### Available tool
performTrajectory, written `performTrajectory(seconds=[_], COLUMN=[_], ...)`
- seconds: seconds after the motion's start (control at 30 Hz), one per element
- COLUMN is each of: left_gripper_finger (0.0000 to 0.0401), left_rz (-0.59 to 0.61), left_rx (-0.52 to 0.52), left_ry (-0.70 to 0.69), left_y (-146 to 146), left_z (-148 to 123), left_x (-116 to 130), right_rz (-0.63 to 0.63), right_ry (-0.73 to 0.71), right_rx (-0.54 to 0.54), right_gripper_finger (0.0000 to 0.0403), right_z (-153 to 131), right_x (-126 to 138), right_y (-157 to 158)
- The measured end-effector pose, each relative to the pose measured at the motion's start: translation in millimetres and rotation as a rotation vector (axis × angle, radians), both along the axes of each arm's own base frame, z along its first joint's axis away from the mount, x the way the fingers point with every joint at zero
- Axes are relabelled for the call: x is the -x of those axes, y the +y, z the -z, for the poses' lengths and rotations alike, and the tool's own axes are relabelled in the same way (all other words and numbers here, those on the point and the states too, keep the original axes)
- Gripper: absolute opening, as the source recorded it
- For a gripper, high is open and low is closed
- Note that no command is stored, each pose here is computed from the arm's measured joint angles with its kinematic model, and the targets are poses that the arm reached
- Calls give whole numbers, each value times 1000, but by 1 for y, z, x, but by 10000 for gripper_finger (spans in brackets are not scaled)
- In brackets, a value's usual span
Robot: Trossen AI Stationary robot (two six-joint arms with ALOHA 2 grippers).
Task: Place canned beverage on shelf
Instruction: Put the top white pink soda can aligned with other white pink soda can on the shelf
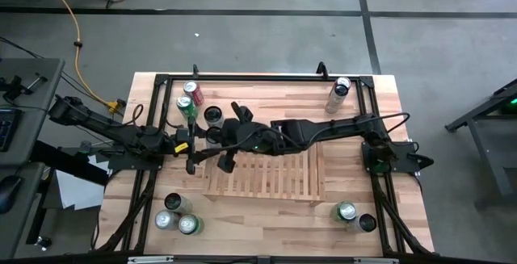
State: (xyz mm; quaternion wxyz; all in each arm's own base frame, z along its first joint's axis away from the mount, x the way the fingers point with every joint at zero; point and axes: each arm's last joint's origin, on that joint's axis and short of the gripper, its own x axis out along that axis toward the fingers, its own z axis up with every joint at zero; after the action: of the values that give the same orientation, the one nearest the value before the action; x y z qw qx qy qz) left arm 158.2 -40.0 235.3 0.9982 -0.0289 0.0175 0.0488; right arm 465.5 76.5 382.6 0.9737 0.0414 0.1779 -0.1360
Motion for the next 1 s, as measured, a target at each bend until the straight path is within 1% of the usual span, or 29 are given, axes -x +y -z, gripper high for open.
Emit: performTrajectory(seconds=[0.23,0.5,0.73,0.83,1.0], left_gripper_finger=[250,285,295,314,367], left_rz=[0,1,0,1,4], left_rx=[3,3,-3,-1,21], left_ry=[-1,-1,1,2,-3], left_y=[0,0,0,0,0], left_z=[0,0,0,0,0], left_x=[0,0,0,0,0], right_rz=[4,-7,-7,-7,-7], right_ry=[-3,-1,0,0,0], right_rx=[-14,-22,-22,-22,-22], right_gripper_finger=[0,0,0,0,0], right_z=[0,1,1,1,1], right_x=[0,-1,-1,-1,-1], right_y=[0,0,0,0,0])
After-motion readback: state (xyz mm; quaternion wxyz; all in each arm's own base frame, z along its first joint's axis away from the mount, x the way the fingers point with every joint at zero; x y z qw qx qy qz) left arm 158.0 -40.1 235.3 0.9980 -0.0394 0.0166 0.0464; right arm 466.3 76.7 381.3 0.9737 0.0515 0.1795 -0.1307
